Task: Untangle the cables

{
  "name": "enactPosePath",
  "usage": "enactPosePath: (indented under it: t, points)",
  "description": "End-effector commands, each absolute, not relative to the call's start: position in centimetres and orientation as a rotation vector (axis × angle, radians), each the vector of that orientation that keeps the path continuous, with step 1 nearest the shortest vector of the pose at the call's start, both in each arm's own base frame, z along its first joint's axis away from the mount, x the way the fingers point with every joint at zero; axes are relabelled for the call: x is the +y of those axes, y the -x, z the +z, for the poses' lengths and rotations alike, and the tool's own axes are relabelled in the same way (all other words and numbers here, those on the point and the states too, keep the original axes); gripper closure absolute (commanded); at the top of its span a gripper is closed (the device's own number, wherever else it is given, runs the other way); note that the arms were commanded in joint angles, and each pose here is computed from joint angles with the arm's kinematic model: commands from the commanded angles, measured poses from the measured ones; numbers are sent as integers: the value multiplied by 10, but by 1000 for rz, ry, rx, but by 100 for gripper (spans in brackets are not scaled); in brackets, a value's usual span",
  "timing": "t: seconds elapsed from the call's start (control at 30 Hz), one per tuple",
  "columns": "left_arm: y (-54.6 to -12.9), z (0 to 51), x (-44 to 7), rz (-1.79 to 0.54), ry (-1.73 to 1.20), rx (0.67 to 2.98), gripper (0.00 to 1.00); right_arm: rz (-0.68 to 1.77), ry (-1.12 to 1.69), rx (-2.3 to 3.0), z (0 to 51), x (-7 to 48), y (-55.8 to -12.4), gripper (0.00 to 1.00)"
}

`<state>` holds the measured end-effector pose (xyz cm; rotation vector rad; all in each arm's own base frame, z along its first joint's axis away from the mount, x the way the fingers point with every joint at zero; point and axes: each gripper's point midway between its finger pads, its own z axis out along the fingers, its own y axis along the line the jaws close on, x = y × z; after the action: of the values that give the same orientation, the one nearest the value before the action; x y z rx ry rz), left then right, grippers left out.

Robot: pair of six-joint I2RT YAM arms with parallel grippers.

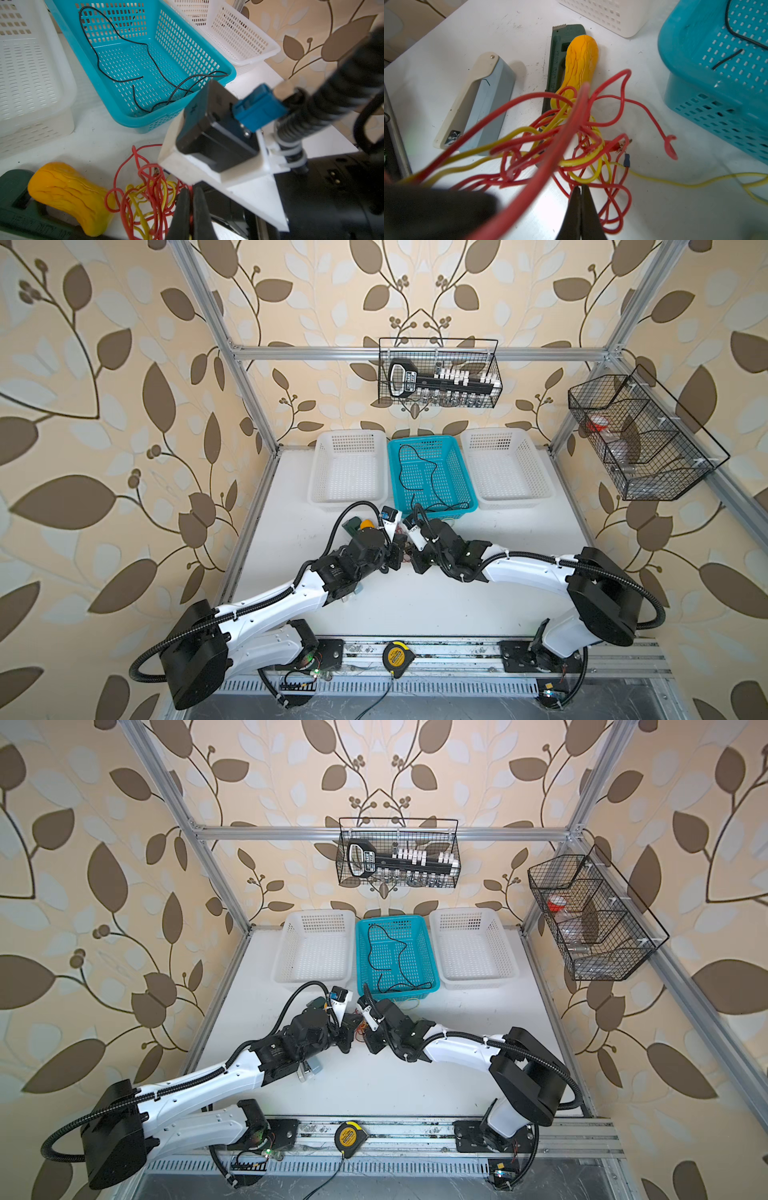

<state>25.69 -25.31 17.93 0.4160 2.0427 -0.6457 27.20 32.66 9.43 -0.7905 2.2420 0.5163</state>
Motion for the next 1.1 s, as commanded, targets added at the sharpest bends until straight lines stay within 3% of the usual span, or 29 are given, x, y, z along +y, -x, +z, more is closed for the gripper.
enactPosePath:
  t: [0.0, 0.43, 0.67, 0.8, 1.07]
  points:
    - [-265, 209, -255, -694, -356, 1953, 100, 461, 791, 2246, 88, 315, -272, 100]
    - [-270, 195, -226, -531, -269, 2015, 100, 329, 518, 2233, 110, 232, -295, 100]
    - [-267, 198, -242, -636, -303, 1988, 100, 460, 594, 2185, 132, 251, -286, 100]
    - [-268, 201, -247, -653, -322, 1981, 100, 409, 540, 2177, 137, 243, -294, 100]
    - [-270, 190, -231, -542, -296, 2036, 100, 149, 234, 2211, 145, 148, -322, 100]
